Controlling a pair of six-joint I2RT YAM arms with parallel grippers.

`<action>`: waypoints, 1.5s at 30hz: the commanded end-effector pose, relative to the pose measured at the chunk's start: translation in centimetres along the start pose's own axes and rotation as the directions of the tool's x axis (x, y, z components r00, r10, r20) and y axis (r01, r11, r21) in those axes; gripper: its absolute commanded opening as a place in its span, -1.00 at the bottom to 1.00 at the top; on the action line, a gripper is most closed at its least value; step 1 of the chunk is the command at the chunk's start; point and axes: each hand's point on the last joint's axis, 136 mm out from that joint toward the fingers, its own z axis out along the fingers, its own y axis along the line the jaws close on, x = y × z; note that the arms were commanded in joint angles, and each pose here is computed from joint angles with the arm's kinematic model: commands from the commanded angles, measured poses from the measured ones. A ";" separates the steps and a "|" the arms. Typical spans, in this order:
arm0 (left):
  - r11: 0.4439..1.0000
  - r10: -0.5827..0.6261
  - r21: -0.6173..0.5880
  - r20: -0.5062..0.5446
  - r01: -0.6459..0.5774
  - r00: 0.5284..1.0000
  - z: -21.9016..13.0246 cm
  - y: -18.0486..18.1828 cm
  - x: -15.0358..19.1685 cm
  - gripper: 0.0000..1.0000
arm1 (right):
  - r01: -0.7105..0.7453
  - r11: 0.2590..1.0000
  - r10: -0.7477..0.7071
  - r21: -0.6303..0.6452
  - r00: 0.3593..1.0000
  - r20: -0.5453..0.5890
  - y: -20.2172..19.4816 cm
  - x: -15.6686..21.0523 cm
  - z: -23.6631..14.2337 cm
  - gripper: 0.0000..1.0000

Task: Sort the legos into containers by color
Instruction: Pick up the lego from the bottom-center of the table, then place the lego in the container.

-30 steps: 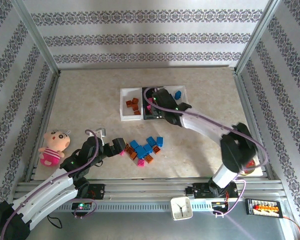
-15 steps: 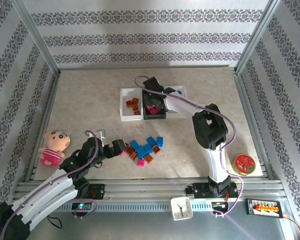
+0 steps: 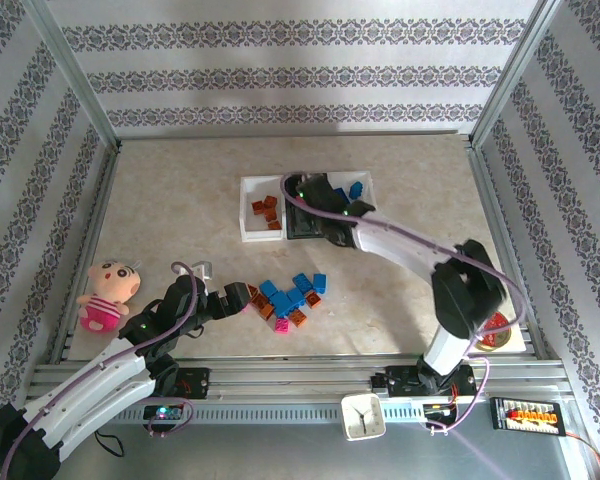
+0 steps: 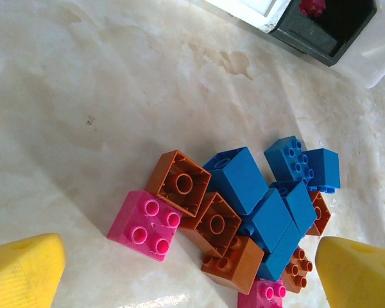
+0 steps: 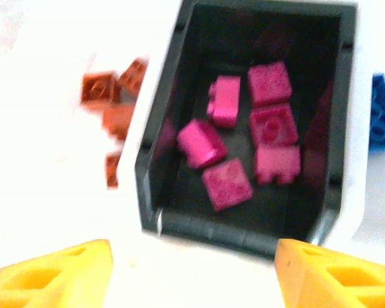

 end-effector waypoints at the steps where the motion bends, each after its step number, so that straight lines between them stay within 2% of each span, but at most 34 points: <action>1: 0.999 0.033 0.014 0.003 -0.033 0.999 -0.4 -0.8 -0.3 0.99 | -0.053 0.999 0.053 -0.009 0.998 -0.017 -0.3 3.9 -1.0 0.37; 5: 0.999 0.026 0.026 0.003 -0.026 1.000 -0.1 -0.7 -0.1 0.99 | -0.111 0.993 0.110 -0.044 0.994 -0.021 -0.4 8.2 -2.0 0.40; 12: 0.999 0.018 0.031 -0.007 -0.018 1.000 0.1 -0.5 0.3 0.99 | -0.213 0.977 0.214 0.015 0.975 -0.060 -2.2 13.1 -1.1 0.41; 22: 0.999 0.011 0.041 0.006 -0.011 1.000 0.4 -0.5 0.2 0.99 | -0.205 0.979 0.204 -0.002 0.973 -0.110 -1.1 14.8 0.5 0.38; 27: 0.999 0.010 0.036 0.003 -0.010 1.000 0.4 -0.3 0.3 0.99 | -0.193 0.981 0.194 0.023 0.971 -0.142 -1.4 16.0 1.3 0.15; 32: 0.999 0.007 0.033 0.004 -0.007 1.000 0.4 -0.2 0.4 0.99 | -0.195 0.980 0.198 0.037 0.973 -0.121 -2.3 16.2 0.7 -0.24; 36: 0.999 0.008 0.032 0.002 -0.008 1.000 0.4 -0.2 0.4 0.99 | -0.191 0.981 0.192 0.023 0.978 -0.084 -2.9 15.5 -0.6 -0.45; 40: 1.000 0.009 0.028 0.003 -0.009 1.000 0.5 -0.2 0.4 0.99 | -0.218 0.976 0.217 -0.013 0.976 -0.023 -4.2 13.3 -2.8 -0.52; 45: 1.000 0.010 0.026 0.005 -0.010 1.000 0.5 -0.2 0.3 0.99 | -0.213 0.977 0.214 -0.021 0.971 0.105 -6.7 8.0 -6.3 -0.55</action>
